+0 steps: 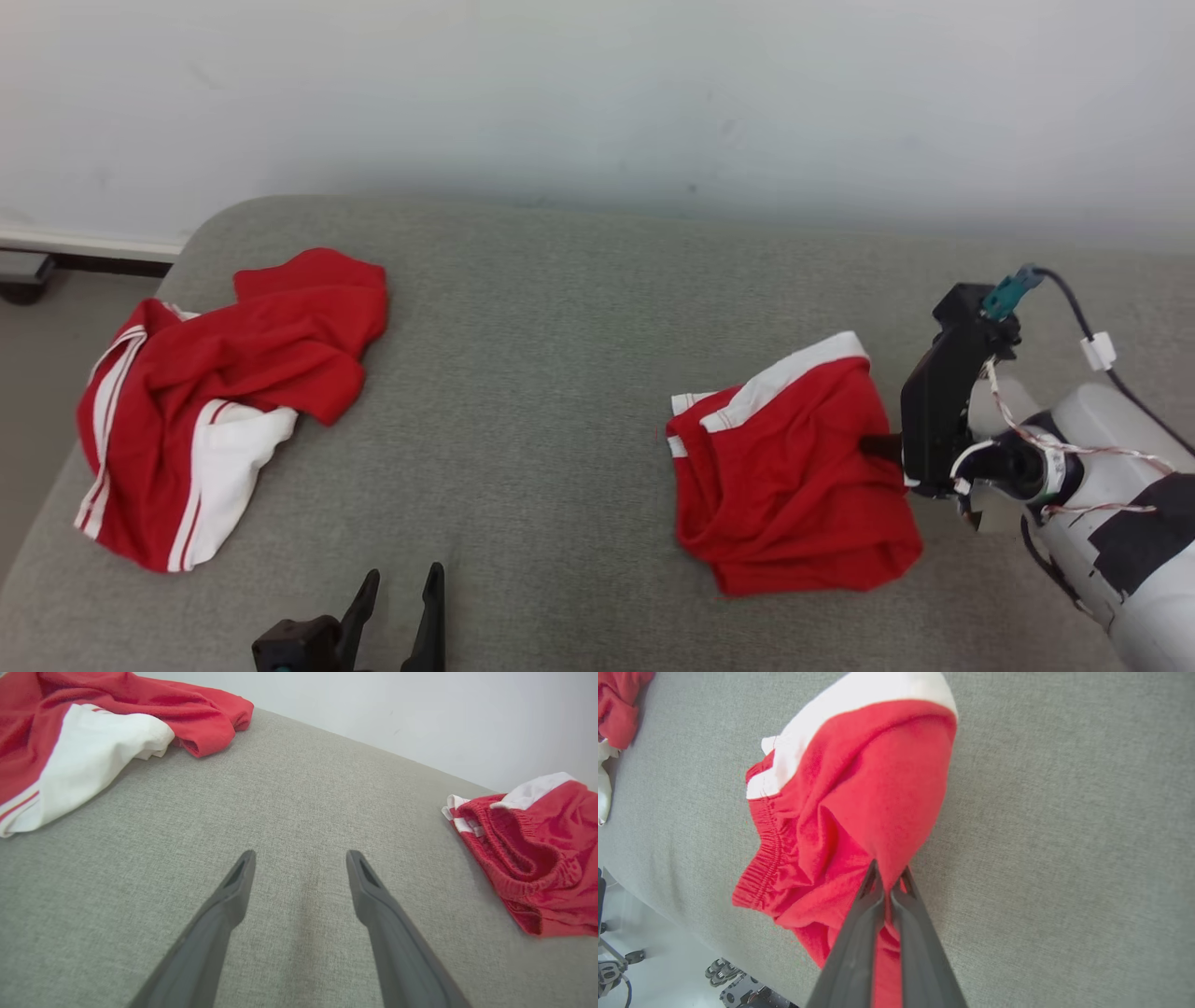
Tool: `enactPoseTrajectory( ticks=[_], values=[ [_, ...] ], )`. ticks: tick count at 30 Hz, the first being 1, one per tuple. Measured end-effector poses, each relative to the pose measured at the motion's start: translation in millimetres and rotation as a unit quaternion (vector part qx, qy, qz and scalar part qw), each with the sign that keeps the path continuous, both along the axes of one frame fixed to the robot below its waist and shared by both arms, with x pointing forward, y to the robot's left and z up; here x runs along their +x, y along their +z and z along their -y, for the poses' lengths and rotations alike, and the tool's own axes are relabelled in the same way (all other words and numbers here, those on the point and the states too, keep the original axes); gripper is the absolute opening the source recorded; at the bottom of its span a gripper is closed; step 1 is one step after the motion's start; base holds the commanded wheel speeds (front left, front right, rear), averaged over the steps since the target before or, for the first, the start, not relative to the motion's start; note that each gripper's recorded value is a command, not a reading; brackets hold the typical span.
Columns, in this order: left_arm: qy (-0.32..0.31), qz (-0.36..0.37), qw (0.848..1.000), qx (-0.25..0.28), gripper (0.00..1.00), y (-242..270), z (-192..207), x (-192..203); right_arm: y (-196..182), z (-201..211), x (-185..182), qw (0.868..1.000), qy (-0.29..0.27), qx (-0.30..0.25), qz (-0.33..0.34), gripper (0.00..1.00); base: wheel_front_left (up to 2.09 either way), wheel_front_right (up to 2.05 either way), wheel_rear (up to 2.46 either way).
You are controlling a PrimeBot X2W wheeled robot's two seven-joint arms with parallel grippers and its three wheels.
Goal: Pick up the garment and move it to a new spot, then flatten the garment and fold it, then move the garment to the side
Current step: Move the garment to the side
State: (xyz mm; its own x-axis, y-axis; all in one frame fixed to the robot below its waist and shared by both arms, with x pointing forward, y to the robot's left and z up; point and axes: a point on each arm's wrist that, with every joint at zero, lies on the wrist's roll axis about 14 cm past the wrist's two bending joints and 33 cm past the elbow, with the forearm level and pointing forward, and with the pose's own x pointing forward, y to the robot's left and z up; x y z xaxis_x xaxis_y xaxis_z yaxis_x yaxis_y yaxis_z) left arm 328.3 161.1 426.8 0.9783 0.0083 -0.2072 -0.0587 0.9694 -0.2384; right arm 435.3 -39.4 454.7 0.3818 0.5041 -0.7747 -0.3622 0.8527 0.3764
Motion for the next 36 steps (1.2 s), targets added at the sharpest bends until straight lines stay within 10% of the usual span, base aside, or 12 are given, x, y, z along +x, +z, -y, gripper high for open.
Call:
enactPoseTrajectory(
  ticks=[36],
  values=[
    [-0.204, -0.019, 0.979, 0.009, 1.0, -26.0, 95.9, 58.7, -10.7, 223.9, 53.4, 0.958, -0.207, -0.198, 0.035, 0.0, 0.0, 0.0, 0.0]
  ],
)
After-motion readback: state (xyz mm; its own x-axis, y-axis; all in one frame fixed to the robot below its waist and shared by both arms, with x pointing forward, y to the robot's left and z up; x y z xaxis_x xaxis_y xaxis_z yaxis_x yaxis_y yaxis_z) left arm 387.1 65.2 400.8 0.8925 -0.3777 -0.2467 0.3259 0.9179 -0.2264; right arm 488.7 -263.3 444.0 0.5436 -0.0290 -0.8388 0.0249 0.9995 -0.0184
